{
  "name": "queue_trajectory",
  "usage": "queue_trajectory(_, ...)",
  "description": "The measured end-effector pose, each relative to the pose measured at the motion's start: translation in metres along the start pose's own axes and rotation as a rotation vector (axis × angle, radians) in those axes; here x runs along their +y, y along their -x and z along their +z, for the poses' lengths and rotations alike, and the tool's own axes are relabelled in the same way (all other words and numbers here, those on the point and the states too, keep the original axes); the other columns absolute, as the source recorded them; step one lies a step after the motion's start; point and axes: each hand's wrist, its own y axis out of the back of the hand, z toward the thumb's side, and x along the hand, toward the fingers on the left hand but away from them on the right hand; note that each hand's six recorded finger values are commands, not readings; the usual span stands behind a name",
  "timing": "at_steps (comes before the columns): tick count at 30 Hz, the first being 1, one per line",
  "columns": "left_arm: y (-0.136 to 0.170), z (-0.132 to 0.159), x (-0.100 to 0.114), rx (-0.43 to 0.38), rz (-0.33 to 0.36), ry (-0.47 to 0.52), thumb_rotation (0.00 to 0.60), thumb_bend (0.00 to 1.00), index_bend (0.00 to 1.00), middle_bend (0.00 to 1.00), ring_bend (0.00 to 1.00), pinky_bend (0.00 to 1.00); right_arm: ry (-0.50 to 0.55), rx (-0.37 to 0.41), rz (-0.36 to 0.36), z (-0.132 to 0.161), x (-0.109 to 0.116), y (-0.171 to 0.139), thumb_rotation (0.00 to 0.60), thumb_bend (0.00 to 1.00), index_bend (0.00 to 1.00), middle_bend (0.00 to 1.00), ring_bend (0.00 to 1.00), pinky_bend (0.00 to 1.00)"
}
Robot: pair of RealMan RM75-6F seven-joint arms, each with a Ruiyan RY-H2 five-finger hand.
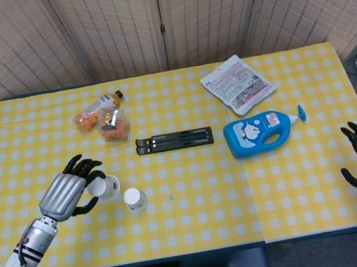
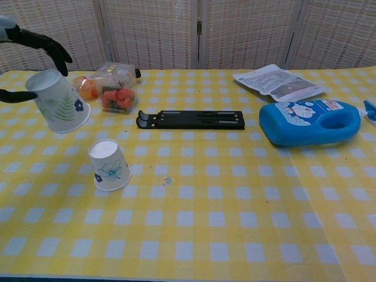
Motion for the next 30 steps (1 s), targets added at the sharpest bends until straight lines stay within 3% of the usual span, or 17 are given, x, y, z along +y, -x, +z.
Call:
queue_trajectory(14, 0.003, -0.017, -0.067, 0.075, -0.117, -0.008, 0.6, 0.48, 0.4, 0.2, 0.15, 0.06, 0.0, 0.006, 0.003, 0.003, 0.001, -0.002, 0.6, 0.35, 0.0, 0.07, 0.17, 0.09)
queue_trajectory(20, -0.003, -0.011, -0.084, 0.062, -0.125, 0.002, 0.6, 0.48, 0.4, 0.2, 0.15, 0.06, -0.001, 0.005, 0.0, 0.004, 0.002, -0.003, 0.6, 0.35, 0.0, 0.07, 0.17, 0.09)
queue_trajectory(30, -0.012, -0.005, -0.095, 0.056, -0.121, -0.012, 0.6, 0.48, 0.4, 0.2, 0.15, 0.06, 0.002, 0.002, 0.004, 0.003, 0.001, -0.003, 0.6, 0.35, 0.0, 0.07, 0.17, 0.09)
